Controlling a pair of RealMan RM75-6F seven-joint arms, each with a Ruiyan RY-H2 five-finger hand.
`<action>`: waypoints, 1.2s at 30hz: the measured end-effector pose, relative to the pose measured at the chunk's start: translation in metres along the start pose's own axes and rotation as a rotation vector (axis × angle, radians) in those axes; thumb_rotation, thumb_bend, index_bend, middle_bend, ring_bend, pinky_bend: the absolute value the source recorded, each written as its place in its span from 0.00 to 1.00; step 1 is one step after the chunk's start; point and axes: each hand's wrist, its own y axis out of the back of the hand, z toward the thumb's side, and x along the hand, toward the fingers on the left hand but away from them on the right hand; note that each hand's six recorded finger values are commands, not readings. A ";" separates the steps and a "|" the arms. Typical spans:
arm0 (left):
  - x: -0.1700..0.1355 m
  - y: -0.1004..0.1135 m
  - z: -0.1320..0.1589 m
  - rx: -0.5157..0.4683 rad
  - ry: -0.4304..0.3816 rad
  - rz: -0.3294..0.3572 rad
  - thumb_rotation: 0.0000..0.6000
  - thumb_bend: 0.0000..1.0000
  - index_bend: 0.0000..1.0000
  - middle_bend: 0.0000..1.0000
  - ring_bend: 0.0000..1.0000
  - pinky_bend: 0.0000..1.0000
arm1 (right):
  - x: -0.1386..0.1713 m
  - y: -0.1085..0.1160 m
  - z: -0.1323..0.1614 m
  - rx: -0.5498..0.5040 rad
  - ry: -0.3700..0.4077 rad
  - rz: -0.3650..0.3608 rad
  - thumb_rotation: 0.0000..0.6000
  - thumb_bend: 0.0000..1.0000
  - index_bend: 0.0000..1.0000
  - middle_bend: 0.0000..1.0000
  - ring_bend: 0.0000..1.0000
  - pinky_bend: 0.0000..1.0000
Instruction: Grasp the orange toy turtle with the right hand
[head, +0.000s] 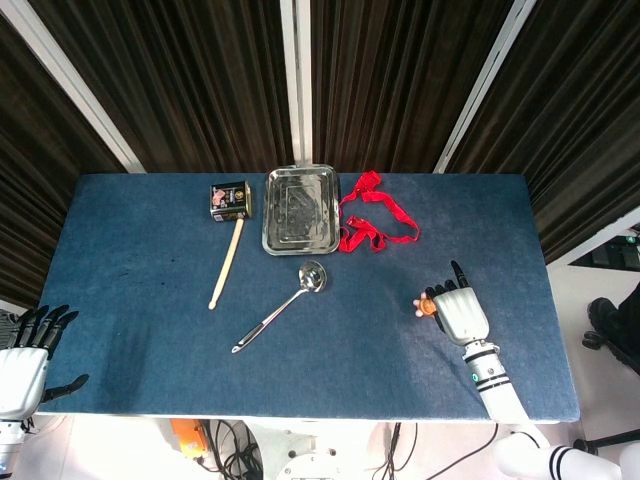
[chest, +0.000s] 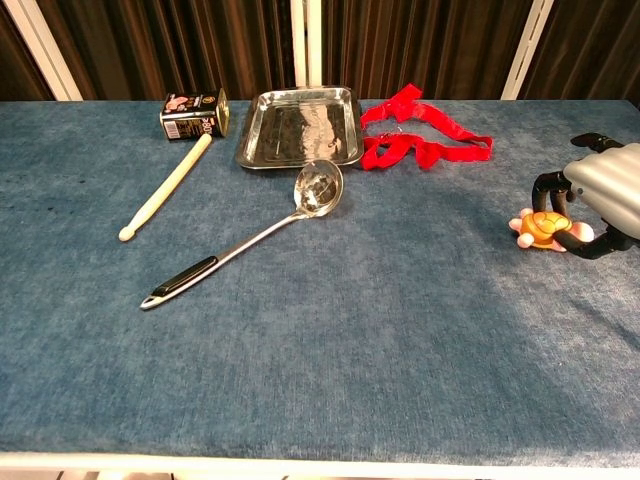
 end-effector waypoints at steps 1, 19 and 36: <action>0.000 0.000 0.000 0.000 0.000 0.000 1.00 0.08 0.14 0.09 0.00 0.02 | 0.000 -0.001 0.000 0.001 0.004 -0.006 1.00 0.46 1.00 0.94 0.43 0.00; 0.001 0.000 0.002 0.003 -0.005 -0.002 1.00 0.08 0.14 0.09 0.00 0.02 | 0.011 0.006 -0.014 -0.043 0.016 0.056 1.00 0.32 0.17 0.30 0.00 0.00; 0.000 0.000 -0.001 0.000 0.003 -0.004 1.00 0.08 0.14 0.09 0.00 0.02 | 0.002 -0.003 0.002 -0.043 0.039 0.064 1.00 0.54 0.96 0.85 0.32 0.00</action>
